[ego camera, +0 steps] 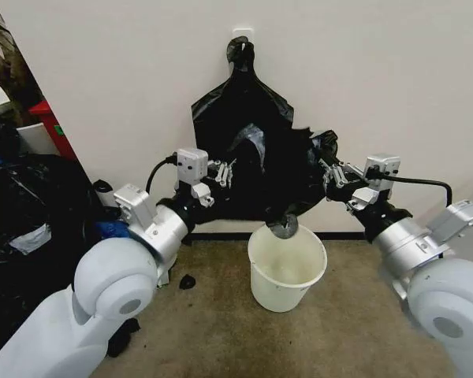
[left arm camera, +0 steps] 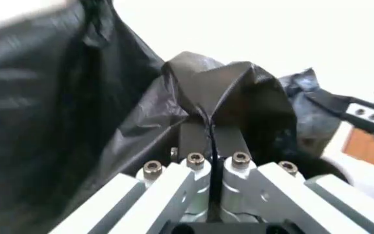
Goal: Place the garbage bag over the trash bin.
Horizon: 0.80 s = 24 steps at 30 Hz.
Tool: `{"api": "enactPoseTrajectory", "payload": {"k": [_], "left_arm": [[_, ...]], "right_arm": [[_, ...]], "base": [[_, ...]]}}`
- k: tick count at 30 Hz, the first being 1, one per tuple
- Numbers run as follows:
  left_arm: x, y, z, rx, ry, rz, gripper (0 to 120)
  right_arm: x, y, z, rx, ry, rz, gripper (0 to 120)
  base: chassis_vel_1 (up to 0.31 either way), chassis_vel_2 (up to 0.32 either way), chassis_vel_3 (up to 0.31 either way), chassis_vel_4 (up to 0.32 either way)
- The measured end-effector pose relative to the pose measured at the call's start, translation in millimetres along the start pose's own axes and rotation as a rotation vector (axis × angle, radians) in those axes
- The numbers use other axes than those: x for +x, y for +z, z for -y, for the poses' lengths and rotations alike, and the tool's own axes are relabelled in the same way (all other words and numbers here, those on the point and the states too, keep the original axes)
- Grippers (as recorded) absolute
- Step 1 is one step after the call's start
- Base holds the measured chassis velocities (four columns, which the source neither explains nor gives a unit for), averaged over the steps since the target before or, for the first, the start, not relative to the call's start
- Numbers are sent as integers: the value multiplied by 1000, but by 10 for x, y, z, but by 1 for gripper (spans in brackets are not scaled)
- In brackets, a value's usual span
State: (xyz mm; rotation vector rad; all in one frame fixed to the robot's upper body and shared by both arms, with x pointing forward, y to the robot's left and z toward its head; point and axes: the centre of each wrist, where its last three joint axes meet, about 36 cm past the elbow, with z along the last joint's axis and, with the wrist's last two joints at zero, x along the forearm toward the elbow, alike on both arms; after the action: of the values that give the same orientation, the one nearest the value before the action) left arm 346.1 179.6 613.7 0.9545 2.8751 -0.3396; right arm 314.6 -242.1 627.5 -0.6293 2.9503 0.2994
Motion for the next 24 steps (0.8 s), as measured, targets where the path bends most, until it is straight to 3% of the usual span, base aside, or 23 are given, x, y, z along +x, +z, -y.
{"api": "enactPoseTrajectory", "payload": {"k": [7,17,20,21,24], "left_arm": [[-144,361,-79,153,122,34,0],[-408,534,-460,243,205,120,0],[-488,729,-604,268,233,128,0],[-520,899,-674,312,246,110,0],[-533,1027,-704,355,239,94,0]], "right_arm": [[46,-35,88,21,76,-10,0],[83,-340,257,53,107,30,0],[112,-289,275,33,128,10,0],[144,-199,278,1,151,-19,0],[173,-103,272,-20,154,-59,0]], "base": [[0,0,0,0],[0,0,0,0],[0,0,0,0],[0,0,0,0],[0,0,0,0]]}}
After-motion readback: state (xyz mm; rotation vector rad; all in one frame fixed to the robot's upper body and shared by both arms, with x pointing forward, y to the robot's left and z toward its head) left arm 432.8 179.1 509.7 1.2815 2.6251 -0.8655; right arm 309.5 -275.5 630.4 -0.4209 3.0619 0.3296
